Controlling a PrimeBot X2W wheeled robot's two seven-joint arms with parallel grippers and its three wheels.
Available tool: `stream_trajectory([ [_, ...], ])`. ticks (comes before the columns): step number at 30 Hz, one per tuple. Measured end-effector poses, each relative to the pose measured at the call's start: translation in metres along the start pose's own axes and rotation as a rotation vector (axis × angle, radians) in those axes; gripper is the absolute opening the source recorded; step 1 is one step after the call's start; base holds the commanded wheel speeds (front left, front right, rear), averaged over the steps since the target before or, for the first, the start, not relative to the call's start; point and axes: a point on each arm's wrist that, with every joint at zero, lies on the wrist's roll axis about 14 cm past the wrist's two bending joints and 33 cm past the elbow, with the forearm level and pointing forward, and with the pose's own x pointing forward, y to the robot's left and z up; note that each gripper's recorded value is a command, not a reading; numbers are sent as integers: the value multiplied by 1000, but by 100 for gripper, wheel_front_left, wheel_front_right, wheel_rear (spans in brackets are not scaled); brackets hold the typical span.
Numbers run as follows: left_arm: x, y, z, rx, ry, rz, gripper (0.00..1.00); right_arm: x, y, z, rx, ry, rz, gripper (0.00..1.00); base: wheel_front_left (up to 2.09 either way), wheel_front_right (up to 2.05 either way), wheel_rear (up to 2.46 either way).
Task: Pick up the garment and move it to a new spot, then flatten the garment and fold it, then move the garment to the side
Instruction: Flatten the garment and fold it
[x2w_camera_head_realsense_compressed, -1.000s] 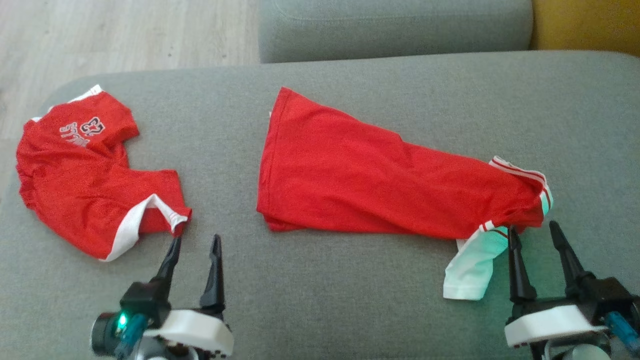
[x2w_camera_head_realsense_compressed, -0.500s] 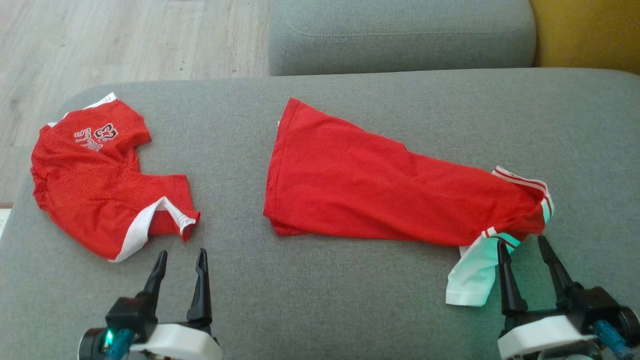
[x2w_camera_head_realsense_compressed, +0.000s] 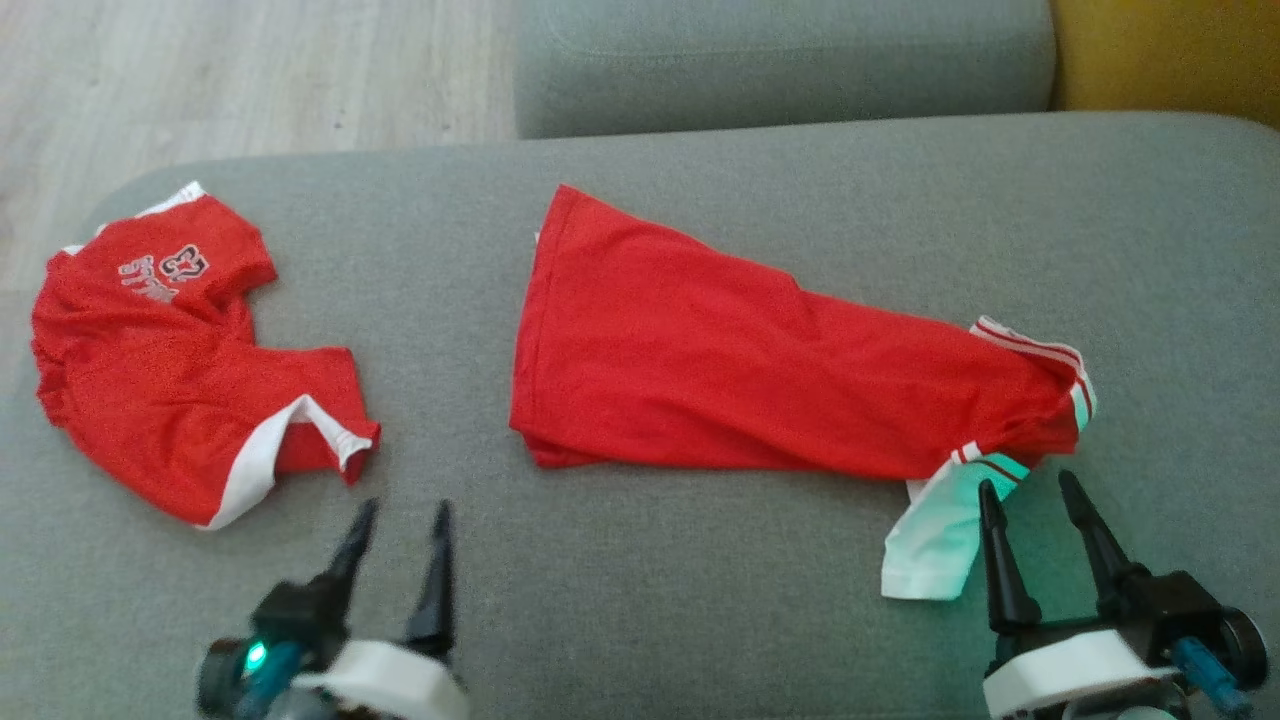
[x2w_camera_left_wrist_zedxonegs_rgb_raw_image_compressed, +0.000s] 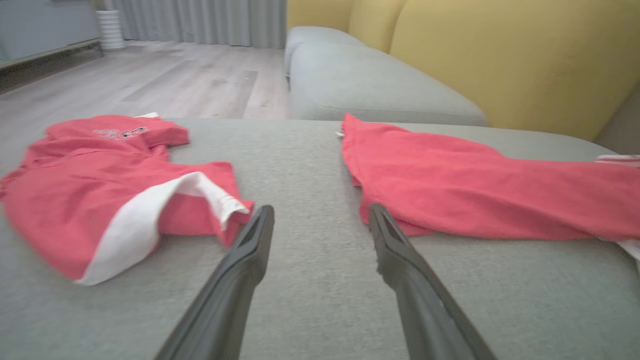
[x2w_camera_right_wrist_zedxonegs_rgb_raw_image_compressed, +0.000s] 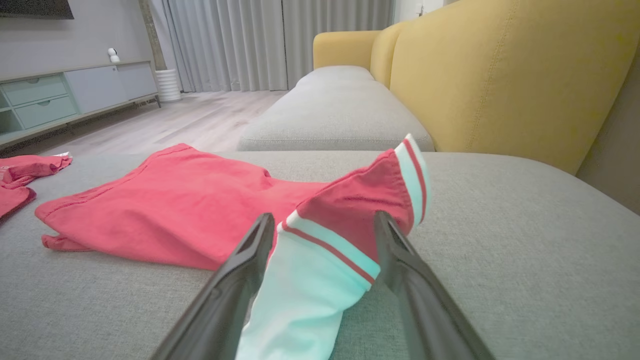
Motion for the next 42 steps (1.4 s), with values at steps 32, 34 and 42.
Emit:
stream_trajectory([
  [32, 116, -77, -63, 36, 272, -234, 0, 5, -32, -10, 28, 35, -107, 100, 0, 0, 0],
  [34, 115, -81, -57, 26, 255, -246, 0, 5, -30, -8, 28, 27, -101, 100, 0, 0, 0],
  [42, 78, -115, -23, -127, 188, -358, 0, 2, -22, -5, 32, 14, -75, 100, 0, 0, 0],
])
